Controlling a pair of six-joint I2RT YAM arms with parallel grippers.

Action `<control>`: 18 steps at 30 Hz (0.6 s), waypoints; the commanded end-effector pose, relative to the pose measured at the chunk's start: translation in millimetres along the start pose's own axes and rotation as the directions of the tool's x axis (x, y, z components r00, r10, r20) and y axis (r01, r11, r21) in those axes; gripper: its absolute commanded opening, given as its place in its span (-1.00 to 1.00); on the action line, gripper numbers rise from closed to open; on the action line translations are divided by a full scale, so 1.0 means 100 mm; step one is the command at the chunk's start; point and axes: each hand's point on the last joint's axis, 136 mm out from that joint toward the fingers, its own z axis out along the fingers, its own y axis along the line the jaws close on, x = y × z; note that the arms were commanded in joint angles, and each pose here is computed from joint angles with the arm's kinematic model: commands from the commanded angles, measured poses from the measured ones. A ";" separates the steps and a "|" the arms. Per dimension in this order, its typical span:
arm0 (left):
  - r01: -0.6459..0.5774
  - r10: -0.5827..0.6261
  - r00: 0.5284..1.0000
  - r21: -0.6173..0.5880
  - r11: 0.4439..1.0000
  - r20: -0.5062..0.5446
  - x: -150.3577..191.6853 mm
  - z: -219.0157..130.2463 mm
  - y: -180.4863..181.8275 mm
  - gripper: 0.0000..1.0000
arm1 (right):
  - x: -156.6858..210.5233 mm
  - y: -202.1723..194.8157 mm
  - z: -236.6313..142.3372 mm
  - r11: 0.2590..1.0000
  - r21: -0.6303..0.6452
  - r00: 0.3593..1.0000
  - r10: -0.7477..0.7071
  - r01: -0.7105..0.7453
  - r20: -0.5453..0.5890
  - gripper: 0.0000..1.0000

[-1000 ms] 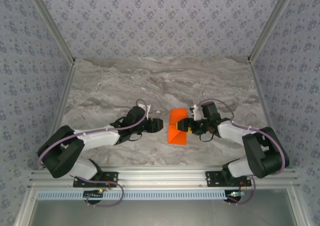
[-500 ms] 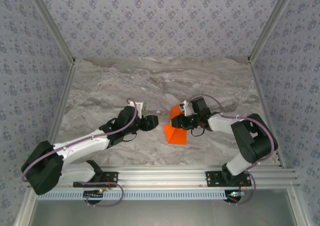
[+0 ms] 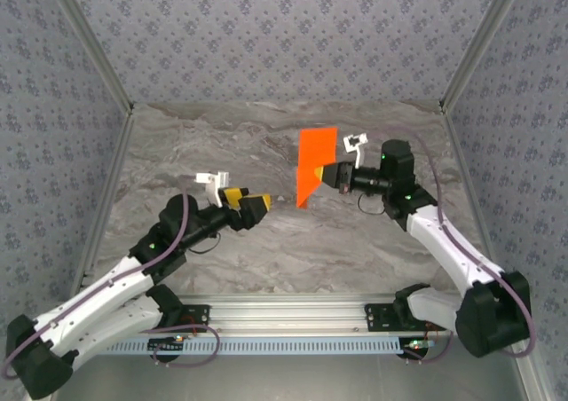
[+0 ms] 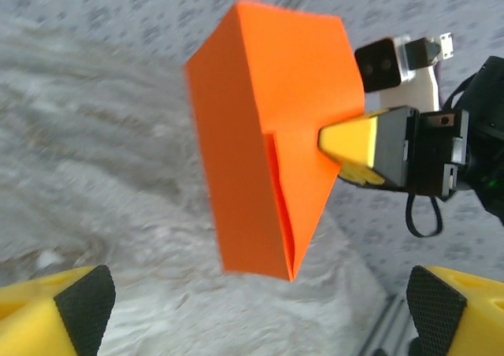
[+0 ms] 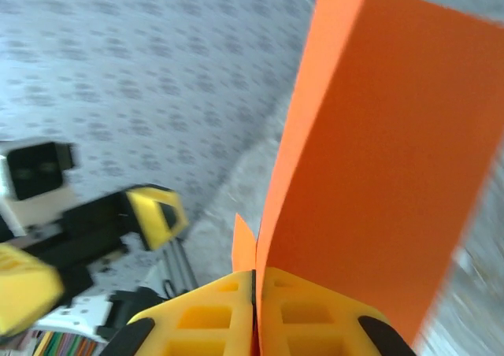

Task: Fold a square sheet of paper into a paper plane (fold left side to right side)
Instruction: Turn over the paper at the center of the table.

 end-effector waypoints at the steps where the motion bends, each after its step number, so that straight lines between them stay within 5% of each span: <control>1: -0.040 0.033 0.999 0.226 0.973 0.035 -0.31 -0.08 -0.59 0.96 | -0.17 0.57 -0.05 0.987 -0.138 0.997 -0.082 0.081 -0.002 -0.85; 11: -0.043 0.043 0.999 0.464 0.885 0.011 -0.46 0.01 -1.13 0.92 | -0.26 1.47 0.05 0.929 -0.320 0.981 -0.193 0.184 0.004 -0.83; 18: -0.047 0.045 0.999 0.552 0.832 0.016 -0.48 -0.04 -1.34 0.46 | -0.25 1.61 0.12 0.913 -0.386 0.989 -0.147 0.136 0.002 -0.82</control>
